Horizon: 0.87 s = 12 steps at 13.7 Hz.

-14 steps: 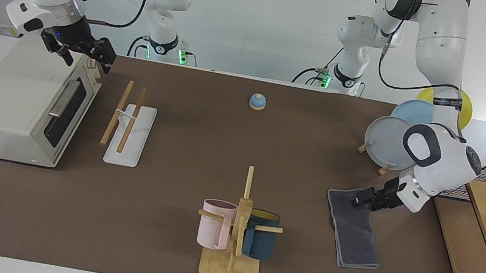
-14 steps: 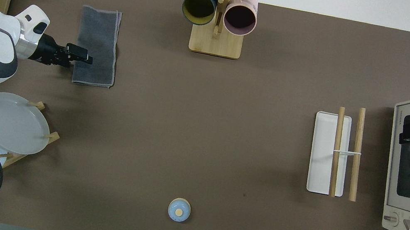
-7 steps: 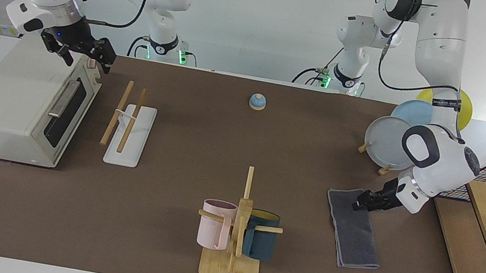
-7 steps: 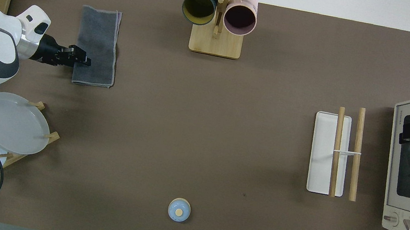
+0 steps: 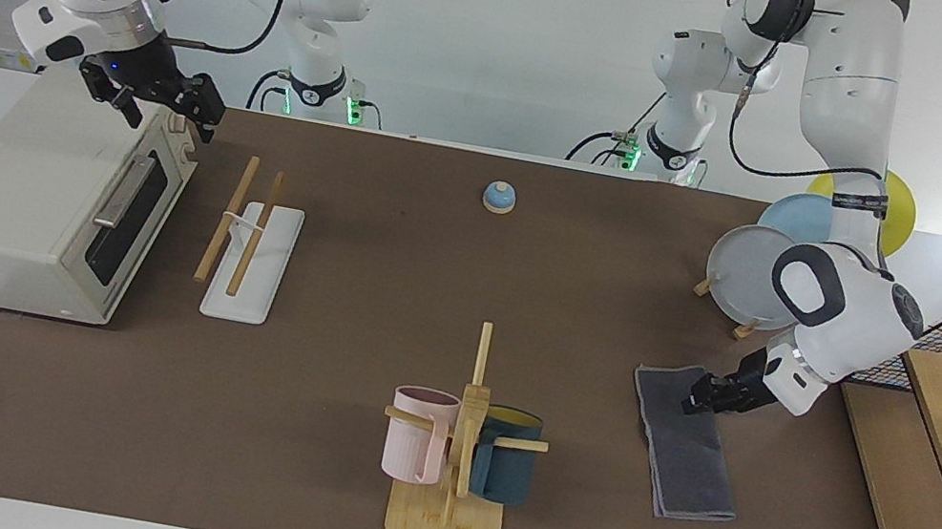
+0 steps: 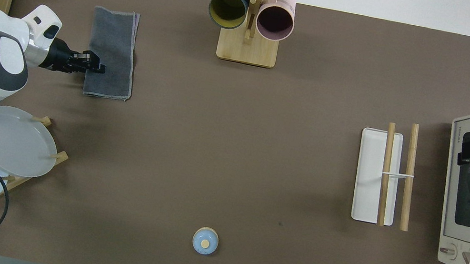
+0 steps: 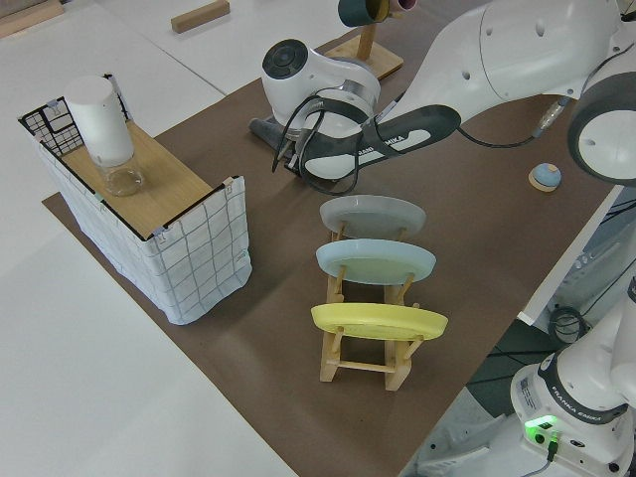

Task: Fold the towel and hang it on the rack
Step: 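Lift the towel with the left gripper while the right gripper approaches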

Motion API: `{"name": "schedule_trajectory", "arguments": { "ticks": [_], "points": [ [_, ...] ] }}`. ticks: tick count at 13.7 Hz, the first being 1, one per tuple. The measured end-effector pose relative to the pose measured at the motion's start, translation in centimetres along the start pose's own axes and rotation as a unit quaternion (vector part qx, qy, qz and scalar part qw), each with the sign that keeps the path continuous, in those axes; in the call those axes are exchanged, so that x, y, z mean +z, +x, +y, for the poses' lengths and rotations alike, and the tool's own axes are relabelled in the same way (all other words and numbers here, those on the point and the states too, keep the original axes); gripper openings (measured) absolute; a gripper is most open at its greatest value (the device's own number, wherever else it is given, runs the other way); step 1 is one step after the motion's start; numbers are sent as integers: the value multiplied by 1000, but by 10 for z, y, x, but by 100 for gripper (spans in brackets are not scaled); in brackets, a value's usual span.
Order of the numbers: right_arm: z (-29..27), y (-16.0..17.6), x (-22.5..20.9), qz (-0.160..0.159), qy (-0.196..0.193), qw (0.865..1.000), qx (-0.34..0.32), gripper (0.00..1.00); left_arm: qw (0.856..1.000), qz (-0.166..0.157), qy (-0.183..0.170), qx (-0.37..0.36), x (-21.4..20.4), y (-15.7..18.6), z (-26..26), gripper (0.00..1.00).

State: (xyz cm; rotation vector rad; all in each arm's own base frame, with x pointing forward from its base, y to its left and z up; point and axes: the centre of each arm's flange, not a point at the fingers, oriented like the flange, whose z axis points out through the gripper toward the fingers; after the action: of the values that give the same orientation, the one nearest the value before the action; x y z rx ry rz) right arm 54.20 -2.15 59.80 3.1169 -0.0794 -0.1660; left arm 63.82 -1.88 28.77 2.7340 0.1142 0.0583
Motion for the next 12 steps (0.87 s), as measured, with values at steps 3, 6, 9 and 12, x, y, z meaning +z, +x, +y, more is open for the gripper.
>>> {"name": "schedule_trajectory", "arguments": {
  "ticks": [3,6,9,12],
  "points": [
    [0,0,0,0,0,1000,0,100,1000,1,-1,1,0,0,1,7],
    [0,0,0,0,0,1000,0,100,1000,1,-1,1,-1,1,2,7],
    [0,0,0,0,0,1000,0,100,1000,-8,-12,-8,-14,9,14,7],
    [0,0,0,0,0,1000,0,100,999,-16,-26,-30,-38,21,37,7]
  ]
}}
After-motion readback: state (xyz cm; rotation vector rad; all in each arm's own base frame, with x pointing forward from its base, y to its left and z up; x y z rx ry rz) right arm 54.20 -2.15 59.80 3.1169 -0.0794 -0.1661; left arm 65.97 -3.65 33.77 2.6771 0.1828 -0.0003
